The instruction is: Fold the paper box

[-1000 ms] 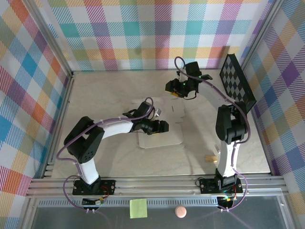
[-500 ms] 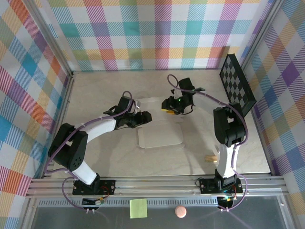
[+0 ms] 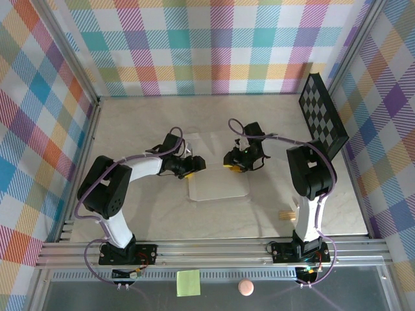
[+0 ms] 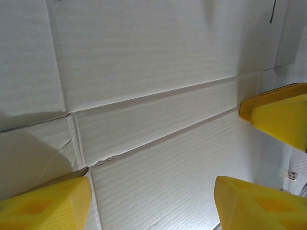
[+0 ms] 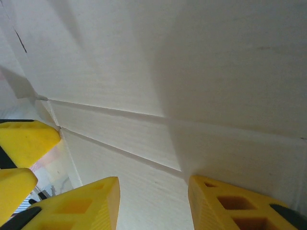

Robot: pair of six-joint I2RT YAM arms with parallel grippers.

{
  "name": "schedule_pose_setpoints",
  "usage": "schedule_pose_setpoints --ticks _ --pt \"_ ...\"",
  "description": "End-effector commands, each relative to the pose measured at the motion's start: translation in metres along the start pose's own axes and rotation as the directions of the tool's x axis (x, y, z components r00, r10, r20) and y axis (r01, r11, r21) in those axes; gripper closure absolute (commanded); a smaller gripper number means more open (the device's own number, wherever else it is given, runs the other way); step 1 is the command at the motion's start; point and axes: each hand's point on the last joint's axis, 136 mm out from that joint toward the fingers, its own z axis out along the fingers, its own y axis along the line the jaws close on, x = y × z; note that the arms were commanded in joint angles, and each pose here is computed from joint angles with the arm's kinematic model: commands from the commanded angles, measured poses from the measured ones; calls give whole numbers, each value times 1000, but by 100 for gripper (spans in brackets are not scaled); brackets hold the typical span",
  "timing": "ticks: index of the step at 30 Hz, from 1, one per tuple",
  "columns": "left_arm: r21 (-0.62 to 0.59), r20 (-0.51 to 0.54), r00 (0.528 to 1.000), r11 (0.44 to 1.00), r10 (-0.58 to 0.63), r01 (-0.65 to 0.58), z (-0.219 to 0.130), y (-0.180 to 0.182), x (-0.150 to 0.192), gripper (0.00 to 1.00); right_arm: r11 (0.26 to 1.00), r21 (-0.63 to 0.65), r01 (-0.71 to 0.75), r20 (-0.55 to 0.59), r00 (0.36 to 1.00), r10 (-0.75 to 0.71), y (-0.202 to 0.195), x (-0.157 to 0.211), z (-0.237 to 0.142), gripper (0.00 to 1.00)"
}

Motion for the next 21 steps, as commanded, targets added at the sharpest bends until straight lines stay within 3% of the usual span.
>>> schedule_pose_setpoints --ticks 1,11,21 --pt "6 -23 1000 1000 6 -6 4 3 -2 32 1000 1 0 10 1000 0 3 8 -4 57" --pt "-20 57 998 1000 23 -22 -22 5 -15 33 999 -25 35 35 999 -34 29 3 -13 57" --pt "-74 108 994 997 -9 18 -45 25 -24 33 993 -101 67 15 998 -66 60 -13 7 59"
